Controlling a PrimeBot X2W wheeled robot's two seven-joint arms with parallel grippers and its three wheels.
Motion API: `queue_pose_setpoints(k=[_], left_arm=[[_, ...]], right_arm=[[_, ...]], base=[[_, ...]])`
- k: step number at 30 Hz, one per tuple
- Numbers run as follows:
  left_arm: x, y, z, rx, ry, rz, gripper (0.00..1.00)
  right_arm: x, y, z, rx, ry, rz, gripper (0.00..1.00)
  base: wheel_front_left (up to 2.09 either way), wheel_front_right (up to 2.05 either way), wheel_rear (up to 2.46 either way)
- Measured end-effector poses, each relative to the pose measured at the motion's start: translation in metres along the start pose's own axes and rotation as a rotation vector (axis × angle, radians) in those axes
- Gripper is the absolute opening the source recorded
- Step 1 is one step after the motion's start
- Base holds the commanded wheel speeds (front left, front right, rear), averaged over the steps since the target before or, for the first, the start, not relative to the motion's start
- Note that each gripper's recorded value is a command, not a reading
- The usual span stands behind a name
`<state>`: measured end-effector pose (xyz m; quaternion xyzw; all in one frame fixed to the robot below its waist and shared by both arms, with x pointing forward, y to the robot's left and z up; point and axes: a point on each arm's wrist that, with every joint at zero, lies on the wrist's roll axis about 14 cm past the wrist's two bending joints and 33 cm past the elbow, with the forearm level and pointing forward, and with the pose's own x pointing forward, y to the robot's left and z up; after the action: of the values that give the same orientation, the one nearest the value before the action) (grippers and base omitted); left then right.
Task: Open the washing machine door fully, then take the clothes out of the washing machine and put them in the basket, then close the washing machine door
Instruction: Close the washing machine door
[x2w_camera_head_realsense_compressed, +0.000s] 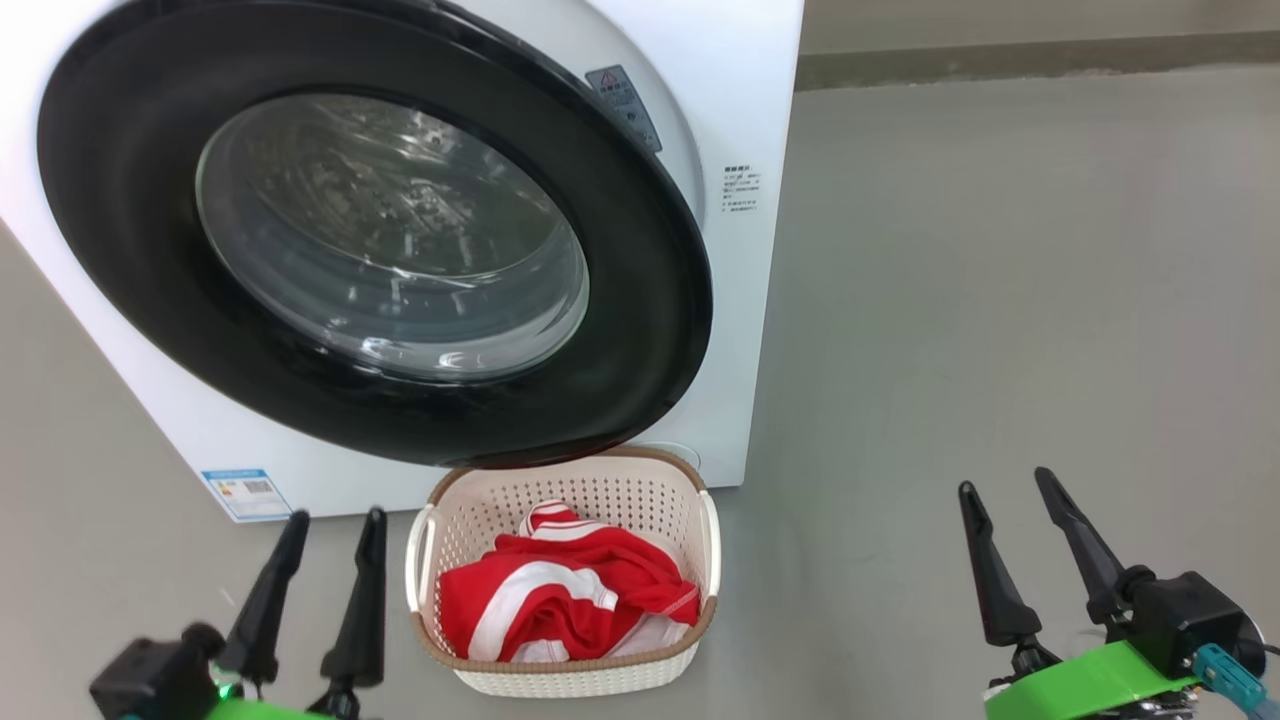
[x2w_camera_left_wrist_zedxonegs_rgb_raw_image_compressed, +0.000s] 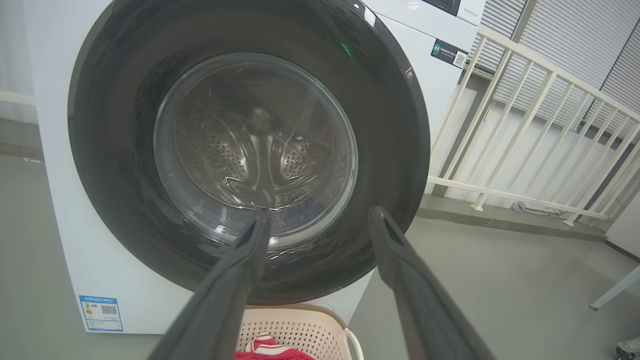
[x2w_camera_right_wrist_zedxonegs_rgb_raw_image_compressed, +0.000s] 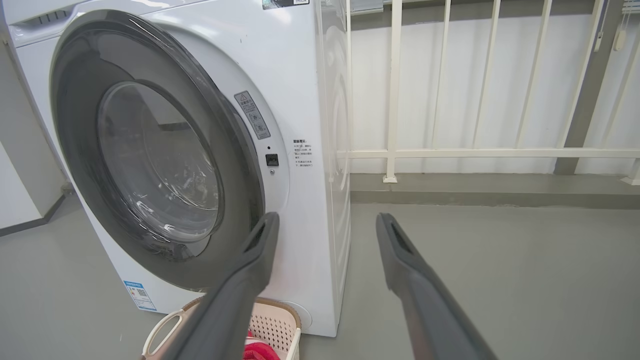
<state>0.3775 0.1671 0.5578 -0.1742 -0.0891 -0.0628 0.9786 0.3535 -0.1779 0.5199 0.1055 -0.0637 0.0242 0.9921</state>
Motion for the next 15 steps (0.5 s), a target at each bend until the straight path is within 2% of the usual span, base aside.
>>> queue_pose_setpoints(k=[7,15], left_arm=[[-0.015,0.013,0.004,0.13,-0.012,0.036,1.0],[-0.031,0.017,-0.002,0.172,-0.002,0.073,1.0]], right_arm=[[-0.007,-0.006,0.006,-0.004,-0.019,-0.02,1.0],[-0.011,-0.01,0.007,0.014,-0.023,-0.035,1.0]], base=[[0.0,0.0,0.0],[0.0,0.0,0.0]])
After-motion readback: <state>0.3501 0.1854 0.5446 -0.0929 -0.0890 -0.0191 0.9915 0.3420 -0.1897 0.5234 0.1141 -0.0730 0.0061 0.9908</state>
